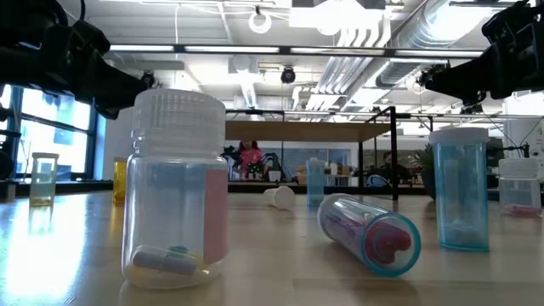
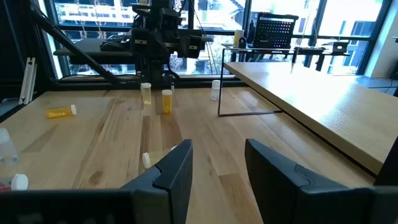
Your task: Pick and place medicine bottles onto shelf by color
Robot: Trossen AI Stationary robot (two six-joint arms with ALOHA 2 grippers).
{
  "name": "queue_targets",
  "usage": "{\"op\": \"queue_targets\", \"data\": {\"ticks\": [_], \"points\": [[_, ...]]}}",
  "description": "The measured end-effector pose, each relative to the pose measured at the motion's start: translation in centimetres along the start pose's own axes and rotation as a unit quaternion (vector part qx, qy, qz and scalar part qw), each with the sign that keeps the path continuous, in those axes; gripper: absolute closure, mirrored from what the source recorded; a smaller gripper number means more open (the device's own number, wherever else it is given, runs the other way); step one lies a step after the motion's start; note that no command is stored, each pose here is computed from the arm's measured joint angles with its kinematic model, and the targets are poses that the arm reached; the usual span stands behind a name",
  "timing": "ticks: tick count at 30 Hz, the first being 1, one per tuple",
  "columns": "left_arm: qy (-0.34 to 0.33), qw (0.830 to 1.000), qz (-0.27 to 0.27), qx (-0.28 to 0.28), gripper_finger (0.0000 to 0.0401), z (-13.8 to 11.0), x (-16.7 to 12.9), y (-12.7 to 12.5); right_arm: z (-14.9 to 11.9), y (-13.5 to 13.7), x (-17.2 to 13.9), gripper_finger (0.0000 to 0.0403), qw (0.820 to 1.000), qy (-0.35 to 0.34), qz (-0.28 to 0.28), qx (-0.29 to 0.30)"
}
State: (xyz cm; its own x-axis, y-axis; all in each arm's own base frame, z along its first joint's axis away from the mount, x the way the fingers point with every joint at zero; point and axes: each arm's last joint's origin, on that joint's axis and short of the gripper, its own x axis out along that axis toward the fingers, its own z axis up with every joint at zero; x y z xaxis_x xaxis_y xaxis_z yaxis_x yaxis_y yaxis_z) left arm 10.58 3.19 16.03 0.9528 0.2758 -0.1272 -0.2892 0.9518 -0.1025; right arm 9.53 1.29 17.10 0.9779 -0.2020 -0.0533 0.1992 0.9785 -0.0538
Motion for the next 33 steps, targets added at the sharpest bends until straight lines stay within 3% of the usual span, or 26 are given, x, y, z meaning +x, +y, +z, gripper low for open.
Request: {"op": "queue_targets", "data": {"ticks": [33], "points": [[-0.005,1.0,0.0,0.0,0.0213,0.1,0.0,-0.01,-0.01,0.0,0.0,0.0263,1.0,0.0,0.0,0.0]]}}
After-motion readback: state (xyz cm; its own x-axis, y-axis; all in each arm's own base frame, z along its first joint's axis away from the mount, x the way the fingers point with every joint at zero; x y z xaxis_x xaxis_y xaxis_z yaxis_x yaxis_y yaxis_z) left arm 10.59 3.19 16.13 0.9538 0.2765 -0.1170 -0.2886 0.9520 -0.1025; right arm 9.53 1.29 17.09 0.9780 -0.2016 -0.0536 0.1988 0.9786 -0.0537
